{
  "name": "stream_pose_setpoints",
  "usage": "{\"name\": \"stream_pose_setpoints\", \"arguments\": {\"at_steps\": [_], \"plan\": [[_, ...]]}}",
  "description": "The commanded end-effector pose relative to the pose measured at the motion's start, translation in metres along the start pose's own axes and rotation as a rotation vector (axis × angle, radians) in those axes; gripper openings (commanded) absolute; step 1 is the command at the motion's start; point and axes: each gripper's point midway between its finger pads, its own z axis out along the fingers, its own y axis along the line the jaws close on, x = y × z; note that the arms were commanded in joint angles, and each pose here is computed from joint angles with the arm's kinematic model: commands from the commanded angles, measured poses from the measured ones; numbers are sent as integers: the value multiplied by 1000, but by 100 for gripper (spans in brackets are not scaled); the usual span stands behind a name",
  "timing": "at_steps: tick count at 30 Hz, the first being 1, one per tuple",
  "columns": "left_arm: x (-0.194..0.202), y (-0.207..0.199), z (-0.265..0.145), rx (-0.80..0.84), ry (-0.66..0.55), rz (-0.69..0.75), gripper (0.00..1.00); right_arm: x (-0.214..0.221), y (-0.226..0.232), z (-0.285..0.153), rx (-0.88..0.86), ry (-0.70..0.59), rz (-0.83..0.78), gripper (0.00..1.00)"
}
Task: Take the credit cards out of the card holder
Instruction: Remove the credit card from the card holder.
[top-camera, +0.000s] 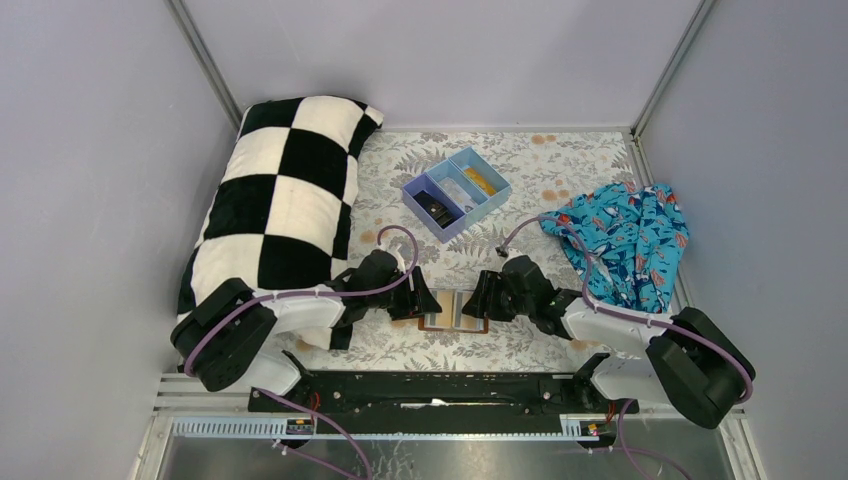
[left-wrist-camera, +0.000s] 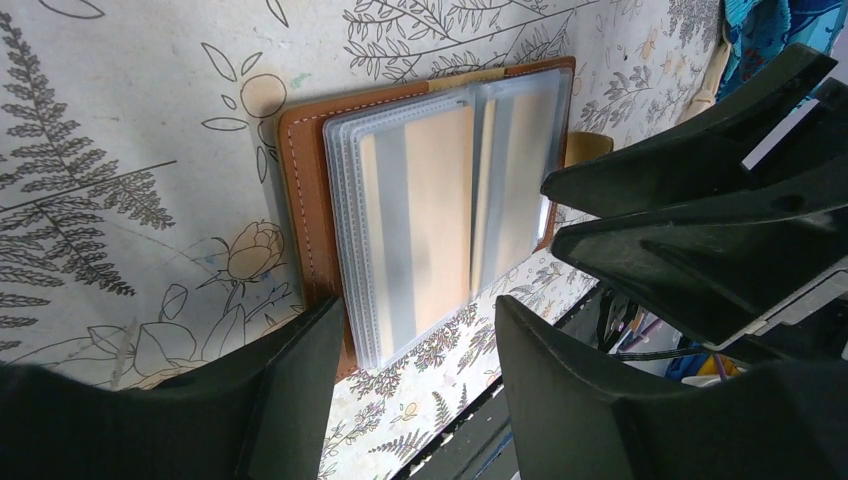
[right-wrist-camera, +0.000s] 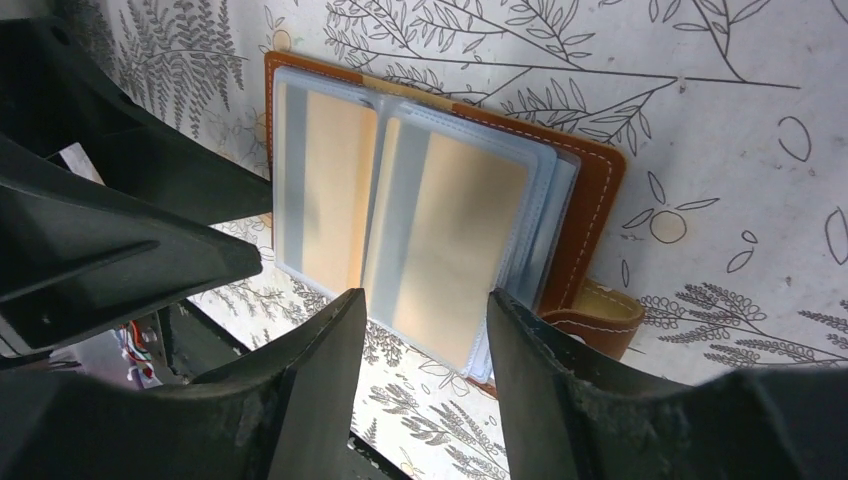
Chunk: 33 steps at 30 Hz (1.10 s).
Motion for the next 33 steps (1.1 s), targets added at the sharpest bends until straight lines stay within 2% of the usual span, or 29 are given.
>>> {"name": "stream_pose_setpoints", "arguments": {"at_steps": [1, 9, 15, 21, 27, 33], "plan": [[-2, -2, 2, 10, -5, 8, 62, 1, -13, 4, 54, -18, -7, 56], [-4, -5, 3, 11, -3, 17, 61, 1, -17, 3, 69, -25, -6, 57], [-13, -27, -6, 79, -37, 50, 48, 3, -23, 4, 94, -17, -12, 58], [-17, -43, -9, 122, -28, 64, 46, 10, -26, 10, 85, 4, 8, 58], [-25, -61, -22, 168, -66, 89, 38, 13, -28, 11, 88, 9, 17, 58], [-26, -51, -20, 113, -66, 85, 35, 8, -29, 5, 102, -20, 13, 58]]}}
